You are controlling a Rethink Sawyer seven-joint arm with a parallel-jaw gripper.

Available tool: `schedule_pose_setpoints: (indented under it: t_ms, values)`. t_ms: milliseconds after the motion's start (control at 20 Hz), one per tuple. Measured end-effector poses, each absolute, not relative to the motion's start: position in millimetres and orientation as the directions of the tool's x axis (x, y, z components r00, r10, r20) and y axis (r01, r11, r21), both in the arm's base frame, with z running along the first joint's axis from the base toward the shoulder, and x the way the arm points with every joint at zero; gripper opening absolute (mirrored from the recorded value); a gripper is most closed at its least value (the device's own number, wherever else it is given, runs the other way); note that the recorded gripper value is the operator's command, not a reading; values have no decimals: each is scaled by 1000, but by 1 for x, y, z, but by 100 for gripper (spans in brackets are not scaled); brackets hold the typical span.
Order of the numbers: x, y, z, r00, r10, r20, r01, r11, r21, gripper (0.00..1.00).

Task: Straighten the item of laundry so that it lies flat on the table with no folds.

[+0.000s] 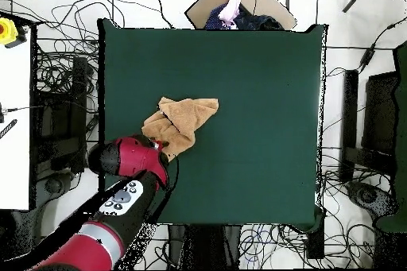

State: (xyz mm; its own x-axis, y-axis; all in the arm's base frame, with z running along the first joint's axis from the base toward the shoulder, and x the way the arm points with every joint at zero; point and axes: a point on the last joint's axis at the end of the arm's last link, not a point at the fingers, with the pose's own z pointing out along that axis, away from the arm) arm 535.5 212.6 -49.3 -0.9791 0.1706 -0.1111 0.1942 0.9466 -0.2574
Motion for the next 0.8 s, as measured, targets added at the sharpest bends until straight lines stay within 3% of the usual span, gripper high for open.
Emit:
schedule_pose_setpoints:
  t_ms: [800]
  values:
    - [553,201,-46,-968,227,-110,246,946,-211,100]
